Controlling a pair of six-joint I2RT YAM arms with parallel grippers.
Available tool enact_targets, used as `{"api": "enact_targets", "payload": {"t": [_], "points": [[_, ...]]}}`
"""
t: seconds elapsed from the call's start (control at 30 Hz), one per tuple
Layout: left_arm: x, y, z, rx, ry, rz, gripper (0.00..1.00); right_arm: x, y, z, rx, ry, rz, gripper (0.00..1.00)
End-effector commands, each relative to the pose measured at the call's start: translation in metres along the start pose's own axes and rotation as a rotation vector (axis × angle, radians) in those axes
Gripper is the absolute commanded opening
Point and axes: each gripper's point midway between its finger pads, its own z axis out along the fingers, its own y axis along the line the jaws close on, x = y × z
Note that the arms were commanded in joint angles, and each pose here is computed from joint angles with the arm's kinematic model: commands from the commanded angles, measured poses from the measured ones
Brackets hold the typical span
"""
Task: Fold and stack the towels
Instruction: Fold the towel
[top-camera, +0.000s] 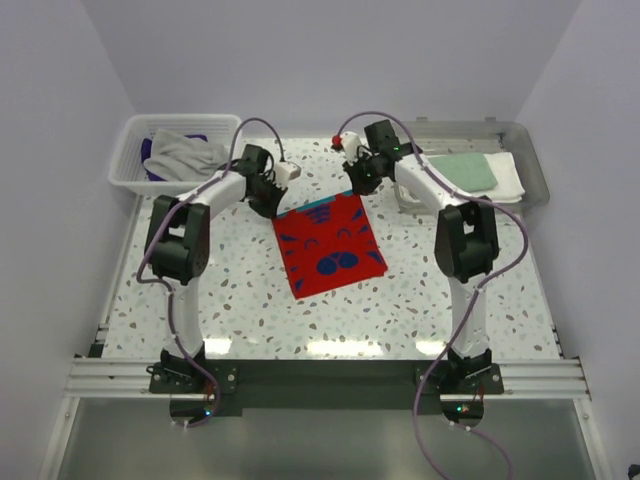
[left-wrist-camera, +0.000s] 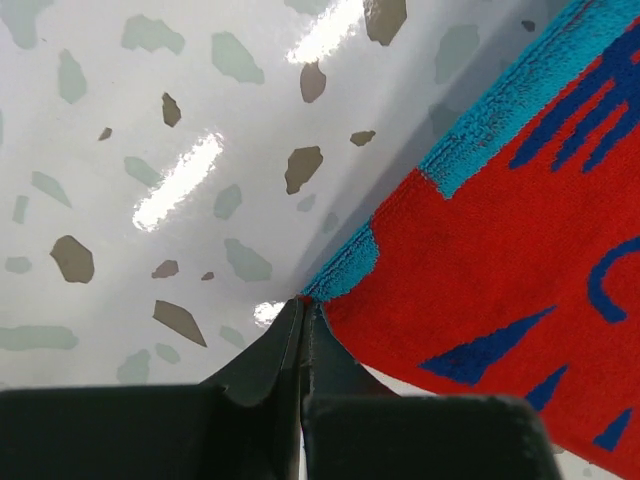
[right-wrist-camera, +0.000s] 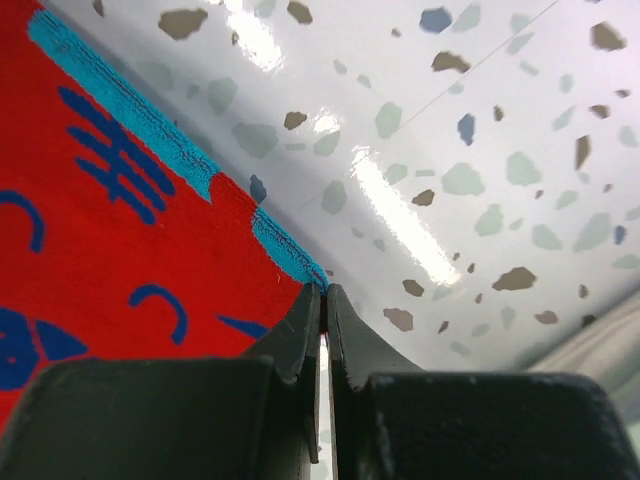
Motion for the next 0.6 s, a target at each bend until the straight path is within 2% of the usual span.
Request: {"api": "enact_targets", "payload": {"t": [0.0, 0.33, 0.57], "points": [[-0.027, 0.015, -0.035, -0.100, -0.124, 0.005, 0.00, -0.040, -0.019, -0.049, 0.145, -0.138, -0.006, 0.00], [-0.024, -0.012, -0.088, -0.117, -0.260, -0.067, 0.00, -0.006, -0.014, -0.070, 0.225, -0.096, 0.008, 0.00], [-0.004, -0.044, -0.099, -0.083, -0.259, -0.127, 0.00, 0.007, -0.015, -0.076, 0.267, -0.086, 0.019, 0.00]]}}
